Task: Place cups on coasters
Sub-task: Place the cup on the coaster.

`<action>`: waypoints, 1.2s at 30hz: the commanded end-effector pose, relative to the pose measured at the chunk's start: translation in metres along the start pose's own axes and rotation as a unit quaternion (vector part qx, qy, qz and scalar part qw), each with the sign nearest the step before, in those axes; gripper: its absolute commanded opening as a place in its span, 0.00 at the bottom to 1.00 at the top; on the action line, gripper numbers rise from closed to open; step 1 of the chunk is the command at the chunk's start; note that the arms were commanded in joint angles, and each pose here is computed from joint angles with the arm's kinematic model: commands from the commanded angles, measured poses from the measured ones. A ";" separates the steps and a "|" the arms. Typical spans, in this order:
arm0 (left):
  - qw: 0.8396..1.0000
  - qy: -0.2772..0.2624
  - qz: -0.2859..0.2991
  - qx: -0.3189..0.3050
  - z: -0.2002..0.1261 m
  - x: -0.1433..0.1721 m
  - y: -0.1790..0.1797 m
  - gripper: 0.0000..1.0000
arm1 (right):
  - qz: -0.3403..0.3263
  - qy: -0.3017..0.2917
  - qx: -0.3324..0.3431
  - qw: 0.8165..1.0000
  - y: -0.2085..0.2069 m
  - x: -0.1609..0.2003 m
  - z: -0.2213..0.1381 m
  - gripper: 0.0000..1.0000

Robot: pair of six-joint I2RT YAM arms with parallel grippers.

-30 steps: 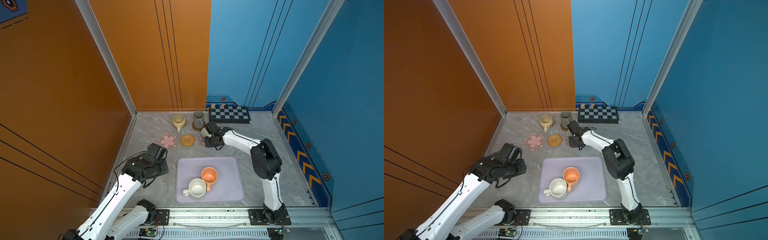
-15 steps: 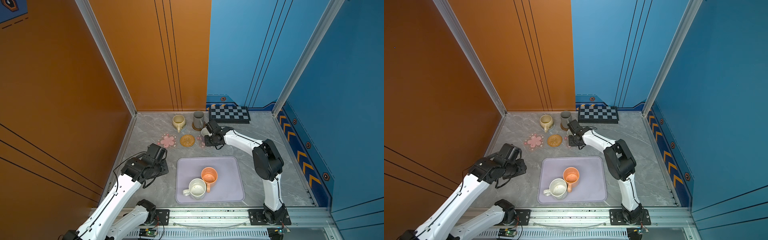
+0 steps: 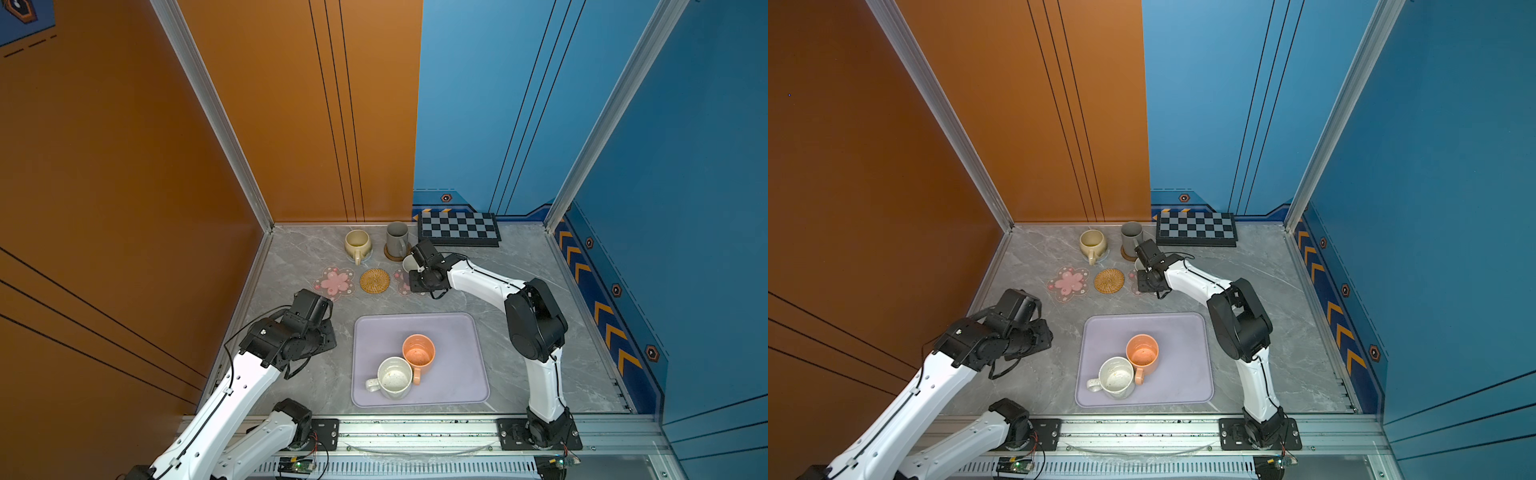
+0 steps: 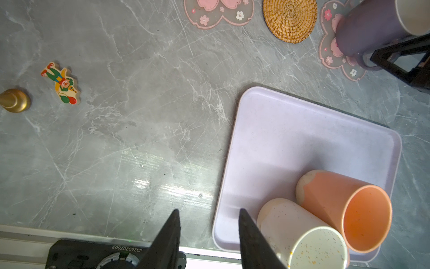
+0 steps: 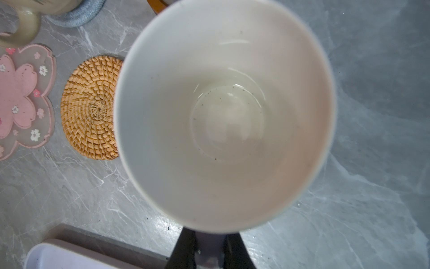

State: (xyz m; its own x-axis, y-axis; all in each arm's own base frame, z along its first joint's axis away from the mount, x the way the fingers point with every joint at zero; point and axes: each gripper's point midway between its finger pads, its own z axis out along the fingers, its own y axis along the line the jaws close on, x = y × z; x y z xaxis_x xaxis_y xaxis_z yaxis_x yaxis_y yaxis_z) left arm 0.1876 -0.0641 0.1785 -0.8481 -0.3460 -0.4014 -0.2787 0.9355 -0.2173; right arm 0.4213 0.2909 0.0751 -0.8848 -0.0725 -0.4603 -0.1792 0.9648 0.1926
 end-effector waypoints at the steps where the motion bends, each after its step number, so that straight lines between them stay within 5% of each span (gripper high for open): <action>1: 1.000 0.006 -0.008 0.001 0.001 0.006 0.004 0.42 | 0.001 -0.025 -0.004 1.000 0.003 -0.010 -0.021 0.26; 11: 1.000 0.010 0.004 0.005 0.002 0.010 0.002 0.43 | -0.017 -0.033 -0.036 0.999 0.014 -0.017 -0.039 0.38; 25: 0.996 0.031 0.084 0.027 0.001 0.028 -0.020 0.45 | -0.018 -0.103 -0.049 0.993 0.005 -0.031 -0.117 0.43; 36: 0.987 0.034 0.154 0.038 -0.002 0.047 -0.041 0.45 | 0.013 -0.115 -0.013 0.993 -0.039 0.016 -0.159 0.44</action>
State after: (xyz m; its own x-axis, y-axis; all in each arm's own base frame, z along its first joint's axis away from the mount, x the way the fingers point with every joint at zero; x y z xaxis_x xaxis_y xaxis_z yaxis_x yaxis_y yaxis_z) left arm 0.1573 -0.1196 0.1696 -0.9227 -0.0490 -0.3823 0.0263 0.9816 -0.1893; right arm 0.3569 0.2307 0.2019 -0.7589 -0.0105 -0.6512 -0.2273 0.9413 0.2497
